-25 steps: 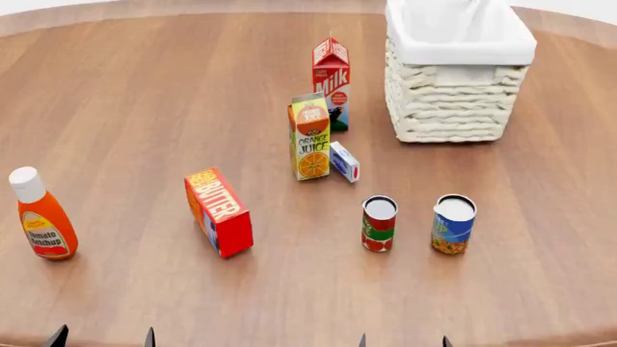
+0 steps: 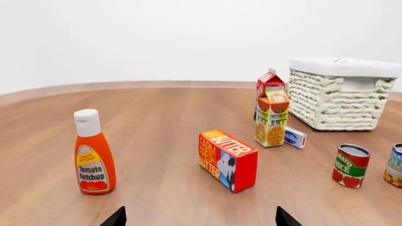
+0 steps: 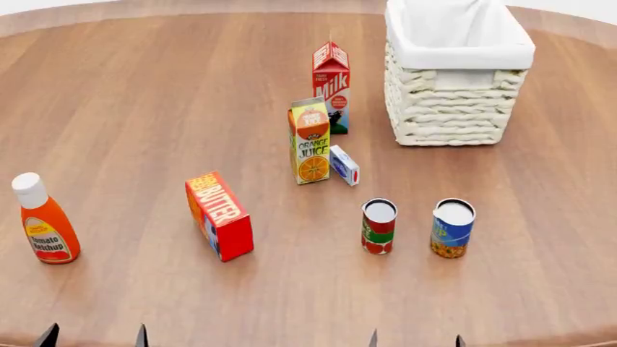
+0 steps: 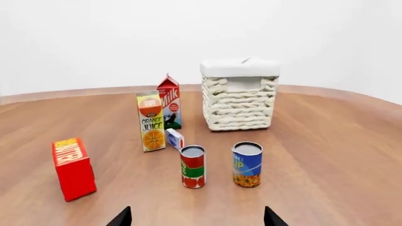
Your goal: Pick up the alphabet soup, and put it in the basket.
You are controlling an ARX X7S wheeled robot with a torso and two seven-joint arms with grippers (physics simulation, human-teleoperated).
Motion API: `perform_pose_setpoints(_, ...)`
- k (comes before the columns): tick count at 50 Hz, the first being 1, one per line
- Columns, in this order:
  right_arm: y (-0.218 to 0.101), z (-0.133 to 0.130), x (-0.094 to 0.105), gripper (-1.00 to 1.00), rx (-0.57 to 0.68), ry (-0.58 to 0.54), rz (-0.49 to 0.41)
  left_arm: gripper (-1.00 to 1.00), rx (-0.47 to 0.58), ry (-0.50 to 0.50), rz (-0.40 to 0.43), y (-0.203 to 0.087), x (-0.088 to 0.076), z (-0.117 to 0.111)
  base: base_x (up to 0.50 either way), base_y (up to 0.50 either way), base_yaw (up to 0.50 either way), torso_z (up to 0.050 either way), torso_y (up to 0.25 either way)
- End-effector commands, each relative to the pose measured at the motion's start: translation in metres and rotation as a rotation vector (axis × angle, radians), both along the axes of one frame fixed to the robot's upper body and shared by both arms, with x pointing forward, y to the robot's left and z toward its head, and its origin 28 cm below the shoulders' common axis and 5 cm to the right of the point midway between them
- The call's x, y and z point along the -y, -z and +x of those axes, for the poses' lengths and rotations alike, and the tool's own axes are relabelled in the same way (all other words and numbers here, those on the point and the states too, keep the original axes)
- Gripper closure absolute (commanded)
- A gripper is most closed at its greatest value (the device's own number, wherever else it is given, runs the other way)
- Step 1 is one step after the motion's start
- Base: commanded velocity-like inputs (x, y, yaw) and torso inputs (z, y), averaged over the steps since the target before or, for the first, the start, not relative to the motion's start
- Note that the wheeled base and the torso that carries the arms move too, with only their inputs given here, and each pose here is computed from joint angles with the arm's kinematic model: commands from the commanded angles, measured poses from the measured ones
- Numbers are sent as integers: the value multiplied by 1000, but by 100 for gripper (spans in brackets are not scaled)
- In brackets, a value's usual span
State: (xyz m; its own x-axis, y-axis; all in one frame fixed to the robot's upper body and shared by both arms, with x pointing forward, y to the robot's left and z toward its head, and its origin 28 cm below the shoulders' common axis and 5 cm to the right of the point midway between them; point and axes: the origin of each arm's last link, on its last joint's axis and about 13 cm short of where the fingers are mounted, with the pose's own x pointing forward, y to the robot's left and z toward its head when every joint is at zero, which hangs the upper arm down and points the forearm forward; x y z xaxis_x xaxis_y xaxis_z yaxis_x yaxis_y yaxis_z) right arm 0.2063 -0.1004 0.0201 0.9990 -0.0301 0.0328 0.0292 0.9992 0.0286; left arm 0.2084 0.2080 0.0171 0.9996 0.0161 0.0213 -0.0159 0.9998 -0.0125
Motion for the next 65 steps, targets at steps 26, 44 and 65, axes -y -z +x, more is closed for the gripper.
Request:
perform_pose_setpoints(26, -20, 1, 27, -100, 91, 178, 123, -100, 113, -160, -103, -23, -27, -12, 0, 0, 0, 0, 0)
perform_pose_setpoints(44, -19, 1, 25, -100, 90, 167, 106, -100, 116, -161, -102, -24, -27, -13, 0, -76, 0, 0, 0)
perform_pose_setpoints(65, -19, 2, 26, -100, 77, 158, 125, -100, 119, -163, -104, -24, -28, -13, 0, -242, 0, 0, 0)
